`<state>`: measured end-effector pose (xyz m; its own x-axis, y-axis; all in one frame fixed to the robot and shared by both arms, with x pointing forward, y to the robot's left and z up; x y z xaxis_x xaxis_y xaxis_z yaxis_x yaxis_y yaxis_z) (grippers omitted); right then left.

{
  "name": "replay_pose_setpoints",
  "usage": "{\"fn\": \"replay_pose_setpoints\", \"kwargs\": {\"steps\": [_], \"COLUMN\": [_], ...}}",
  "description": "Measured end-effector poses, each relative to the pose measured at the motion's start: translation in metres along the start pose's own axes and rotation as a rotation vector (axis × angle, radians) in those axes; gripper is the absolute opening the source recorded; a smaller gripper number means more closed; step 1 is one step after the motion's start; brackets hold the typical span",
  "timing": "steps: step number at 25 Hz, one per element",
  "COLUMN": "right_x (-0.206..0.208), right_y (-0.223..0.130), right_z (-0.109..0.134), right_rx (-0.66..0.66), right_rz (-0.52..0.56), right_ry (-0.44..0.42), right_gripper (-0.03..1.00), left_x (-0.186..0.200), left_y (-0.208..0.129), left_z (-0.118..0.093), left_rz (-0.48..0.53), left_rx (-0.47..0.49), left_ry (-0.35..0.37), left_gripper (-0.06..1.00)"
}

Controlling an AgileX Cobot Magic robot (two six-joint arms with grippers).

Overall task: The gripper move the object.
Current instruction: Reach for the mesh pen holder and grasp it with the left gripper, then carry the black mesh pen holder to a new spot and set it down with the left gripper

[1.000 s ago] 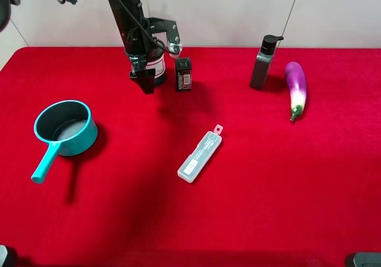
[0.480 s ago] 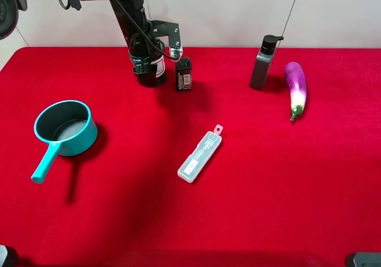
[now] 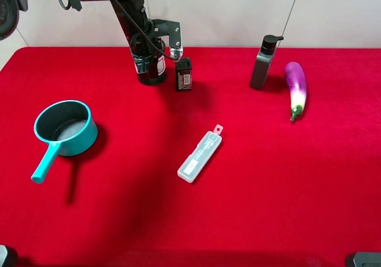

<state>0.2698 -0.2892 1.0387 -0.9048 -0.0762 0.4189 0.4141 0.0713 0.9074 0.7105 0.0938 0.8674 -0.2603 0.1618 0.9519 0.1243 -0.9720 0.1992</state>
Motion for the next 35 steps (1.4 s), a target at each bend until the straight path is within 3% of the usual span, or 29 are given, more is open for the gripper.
{"fn": "replay_pose_setpoints", "kwargs": {"steps": [14,25,35], "right_x": [0.0,0.0,0.0], "right_y": [0.0,0.0,0.0], "right_z": [0.0,0.0,0.0], "right_rx": [0.0,0.0,0.0], "right_rz": [0.0,0.0,0.0], "right_ry": [0.0,0.0,0.0], "right_gripper": [0.69,0.69,0.69], "left_x": [0.002,0.042,0.069], "left_y": [0.001,0.007,0.011], "left_z": [0.001,0.009,0.013], "left_rz": [-0.003,-0.029,-0.004], "left_rx": [-0.01,0.006,0.118], "left_ry": [0.006,0.055,0.012], "left_gripper": [0.12,0.12,0.12]}}
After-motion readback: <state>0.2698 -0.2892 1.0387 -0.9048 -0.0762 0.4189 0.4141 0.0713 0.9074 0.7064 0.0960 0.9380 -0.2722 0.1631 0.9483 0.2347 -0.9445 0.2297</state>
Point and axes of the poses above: a point on each arm's last joint axis where the gripper is mounted, x pointing back along that axis away from the gripper, z along the wrist's bending axis when the last joint is at zero, y = z × x, the point moved 4 cm from there along -x, pointing out along that axis toward the gripper, and after that the axes turned 4 degrees about x, right-handed, at the moved point
